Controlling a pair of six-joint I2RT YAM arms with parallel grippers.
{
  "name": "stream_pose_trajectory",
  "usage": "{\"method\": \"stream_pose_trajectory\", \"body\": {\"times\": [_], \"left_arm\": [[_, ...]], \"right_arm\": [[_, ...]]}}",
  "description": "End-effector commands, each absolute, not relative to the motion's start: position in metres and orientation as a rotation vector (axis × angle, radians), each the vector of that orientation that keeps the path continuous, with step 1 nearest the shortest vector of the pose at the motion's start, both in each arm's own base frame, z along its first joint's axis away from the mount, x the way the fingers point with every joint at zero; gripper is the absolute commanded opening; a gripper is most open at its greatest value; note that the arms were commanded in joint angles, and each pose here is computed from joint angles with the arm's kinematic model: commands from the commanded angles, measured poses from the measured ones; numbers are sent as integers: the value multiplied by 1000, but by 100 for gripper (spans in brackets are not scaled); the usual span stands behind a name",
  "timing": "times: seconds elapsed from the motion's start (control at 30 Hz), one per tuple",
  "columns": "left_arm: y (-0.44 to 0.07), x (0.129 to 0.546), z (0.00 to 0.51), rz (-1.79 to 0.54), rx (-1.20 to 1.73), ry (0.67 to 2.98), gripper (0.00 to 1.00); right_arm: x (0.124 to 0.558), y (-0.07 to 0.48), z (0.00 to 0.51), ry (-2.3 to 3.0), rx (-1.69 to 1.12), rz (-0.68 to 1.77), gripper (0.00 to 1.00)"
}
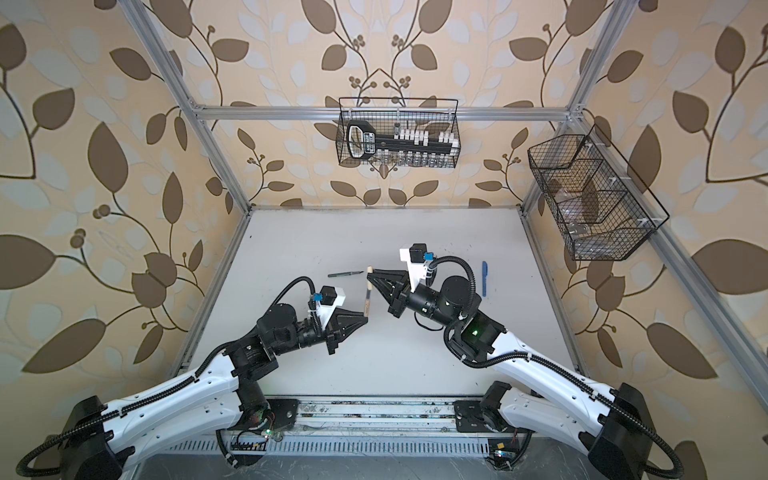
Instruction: Insert the pens into the pen caps
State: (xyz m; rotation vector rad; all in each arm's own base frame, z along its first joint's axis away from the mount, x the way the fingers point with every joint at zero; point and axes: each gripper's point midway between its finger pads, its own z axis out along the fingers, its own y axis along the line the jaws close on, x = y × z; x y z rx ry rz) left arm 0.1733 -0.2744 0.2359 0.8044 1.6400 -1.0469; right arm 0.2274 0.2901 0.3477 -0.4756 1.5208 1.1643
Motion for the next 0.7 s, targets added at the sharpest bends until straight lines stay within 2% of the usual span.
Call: {"method": "stream_pose_trajectory", "body": {"times": [0.0, 0.67], "left_arm": [[-272, 179, 266, -1026, 777, 1542, 0], [-274, 181, 267, -1020, 781, 1542, 0]], "right_arm": [[223, 291, 341, 1527, -469, 1194, 0], [219, 293, 333, 1528, -429, 1253, 0]]}}
